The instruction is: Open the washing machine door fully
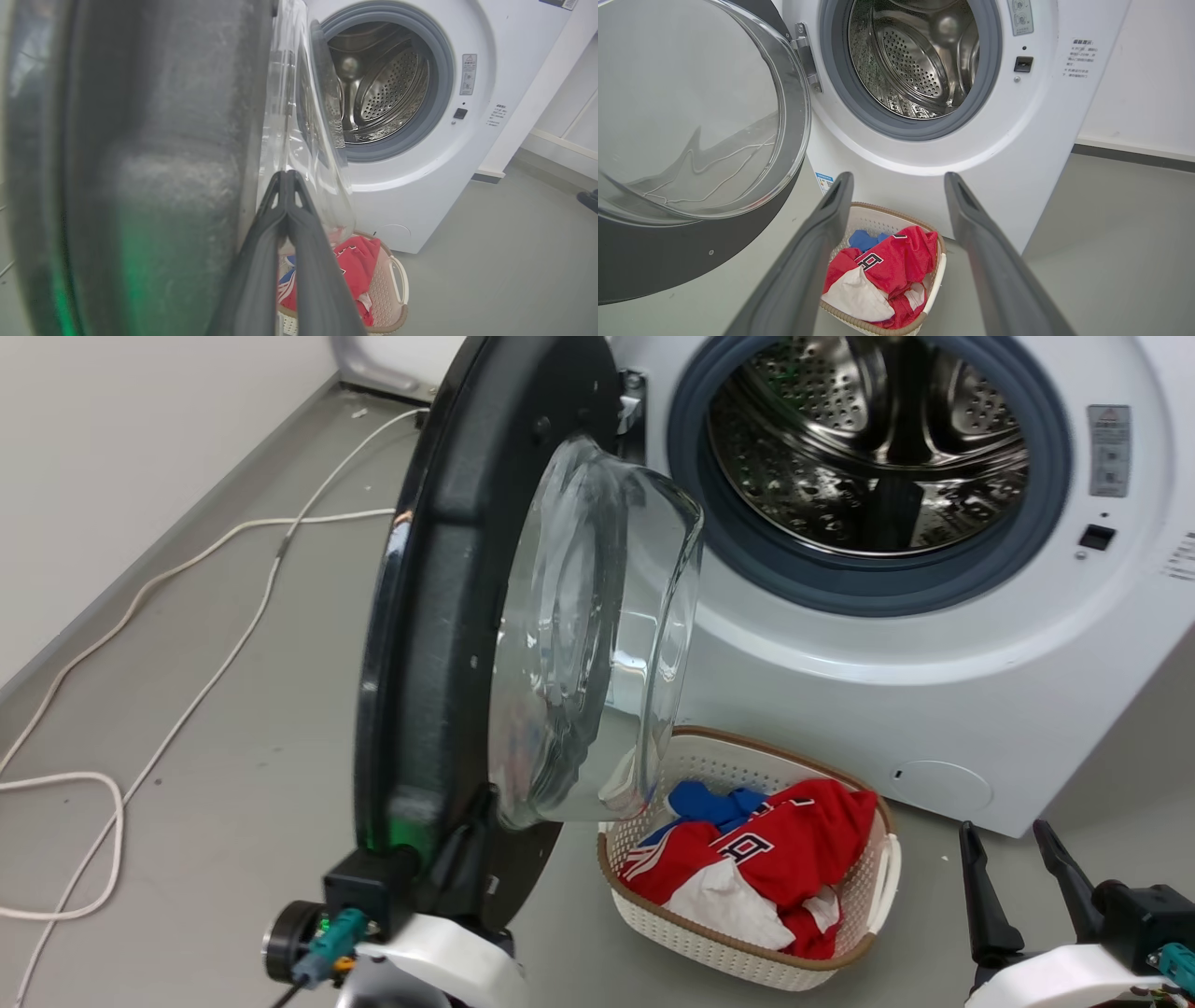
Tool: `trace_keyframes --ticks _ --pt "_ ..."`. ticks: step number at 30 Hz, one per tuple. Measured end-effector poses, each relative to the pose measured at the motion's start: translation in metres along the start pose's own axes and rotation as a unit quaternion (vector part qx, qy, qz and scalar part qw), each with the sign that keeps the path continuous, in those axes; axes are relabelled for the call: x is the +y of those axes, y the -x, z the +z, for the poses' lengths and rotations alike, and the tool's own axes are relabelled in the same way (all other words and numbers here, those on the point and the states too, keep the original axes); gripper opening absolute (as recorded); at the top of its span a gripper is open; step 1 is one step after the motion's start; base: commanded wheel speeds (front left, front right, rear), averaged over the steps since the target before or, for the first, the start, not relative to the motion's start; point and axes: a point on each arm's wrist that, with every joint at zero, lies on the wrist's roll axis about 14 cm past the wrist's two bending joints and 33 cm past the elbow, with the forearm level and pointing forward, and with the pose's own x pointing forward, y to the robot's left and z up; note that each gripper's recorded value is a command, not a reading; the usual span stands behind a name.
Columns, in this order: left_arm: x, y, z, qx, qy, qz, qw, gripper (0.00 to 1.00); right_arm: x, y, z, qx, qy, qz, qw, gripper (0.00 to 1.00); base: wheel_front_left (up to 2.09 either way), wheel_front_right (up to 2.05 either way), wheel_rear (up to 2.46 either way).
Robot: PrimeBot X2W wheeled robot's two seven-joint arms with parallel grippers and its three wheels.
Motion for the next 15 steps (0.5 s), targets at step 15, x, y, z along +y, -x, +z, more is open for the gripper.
trace_keyframes --ticks 15 --pt "0.110 -0.024 0.005 0.000 -0.002 0.131 0.991 0.00 0.001 -0.025 -0.011 0.015 0.004 0.010 1.000 1.00 0.00 0.00 0.00"
